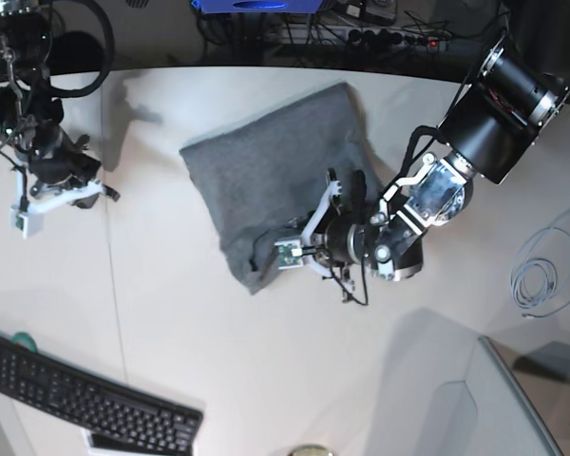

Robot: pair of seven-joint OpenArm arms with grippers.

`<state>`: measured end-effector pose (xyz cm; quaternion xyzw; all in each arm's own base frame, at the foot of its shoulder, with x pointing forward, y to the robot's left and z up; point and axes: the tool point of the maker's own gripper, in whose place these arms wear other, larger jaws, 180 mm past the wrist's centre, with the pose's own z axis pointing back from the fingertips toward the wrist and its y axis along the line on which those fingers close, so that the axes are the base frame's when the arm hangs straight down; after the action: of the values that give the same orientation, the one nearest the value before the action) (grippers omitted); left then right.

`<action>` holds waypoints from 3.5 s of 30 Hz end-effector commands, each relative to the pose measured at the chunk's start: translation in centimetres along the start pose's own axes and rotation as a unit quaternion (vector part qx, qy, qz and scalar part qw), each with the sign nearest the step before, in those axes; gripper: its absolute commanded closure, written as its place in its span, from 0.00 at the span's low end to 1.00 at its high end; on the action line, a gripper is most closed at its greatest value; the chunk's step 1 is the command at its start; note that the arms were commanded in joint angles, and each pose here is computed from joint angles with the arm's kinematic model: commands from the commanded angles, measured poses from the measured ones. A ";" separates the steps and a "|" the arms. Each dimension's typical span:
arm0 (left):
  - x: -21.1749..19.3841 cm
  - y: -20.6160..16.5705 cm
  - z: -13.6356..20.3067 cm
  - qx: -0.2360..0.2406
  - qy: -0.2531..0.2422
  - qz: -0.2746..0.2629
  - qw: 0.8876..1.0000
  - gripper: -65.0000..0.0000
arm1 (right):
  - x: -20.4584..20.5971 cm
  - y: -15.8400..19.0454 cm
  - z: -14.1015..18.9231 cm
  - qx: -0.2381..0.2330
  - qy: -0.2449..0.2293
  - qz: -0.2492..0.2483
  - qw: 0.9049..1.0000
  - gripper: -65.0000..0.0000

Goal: Layout the t-shirt on the table in an organized manner, then fold the t-shirt properly
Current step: 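Push the folded shirt's edges square with the left gripper, then tuck the collar-side edge with both grippers and lift away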

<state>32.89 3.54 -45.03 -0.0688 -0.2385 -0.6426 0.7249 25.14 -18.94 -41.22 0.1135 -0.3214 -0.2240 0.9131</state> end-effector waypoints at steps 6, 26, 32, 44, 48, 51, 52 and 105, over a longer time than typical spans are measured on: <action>4.7 0.4 -1.7 -0.017 -0.012 -0.053 0.998 1.00 | 1.4 -2.9 0.9 -0.029 -0.030 -0.036 0.998 1.00; 5.9 -0.9 -2.4 -0.030 -0.012 -0.068 0.997 1.00 | 1.2 -4.6 1.5 -0.049 -0.037 -0.062 0.996 1.00; 5.8 -0.3 -2.1 -0.024 -0.012 -0.067 0.997 0.88 | 1.2 -4.6 1.5 -0.048 -0.037 -0.062 0.996 1.00; 8.4 3.8 0.0 0.018 -0.031 -0.092 0.995 0.33 | 1.1 -4.5 1.5 -0.048 -0.035 -0.060 0.996 1.00; 10.2 6.4 3.8 0.071 -0.057 -0.106 0.990 0.34 | 1.1 -3.5 1.5 -0.025 -0.035 -0.040 0.998 1.00; 10.6 8.2 8.4 0.138 -0.082 -0.061 0.985 0.36 | -0.1 -0.1 1.6 0.040 -0.021 0.022 0.999 1.00; 10.2 8.4 9.8 0.160 -0.092 -0.041 0.982 0.41 | -0.6 0.8 1.8 0.058 -0.016 0.036 0.998 1.00; -4.5 -14.5 2.6 0.012 -0.053 0.237 0.970 1.00 | -15.7 11.3 0.0 0.207 0.146 0.256 0.933 1.00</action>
<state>17.82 6.15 -47.91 -0.1513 -0.2601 -0.4424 0.8448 17.45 -1.55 -46.24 0.2422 -0.2288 0.1051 0.9370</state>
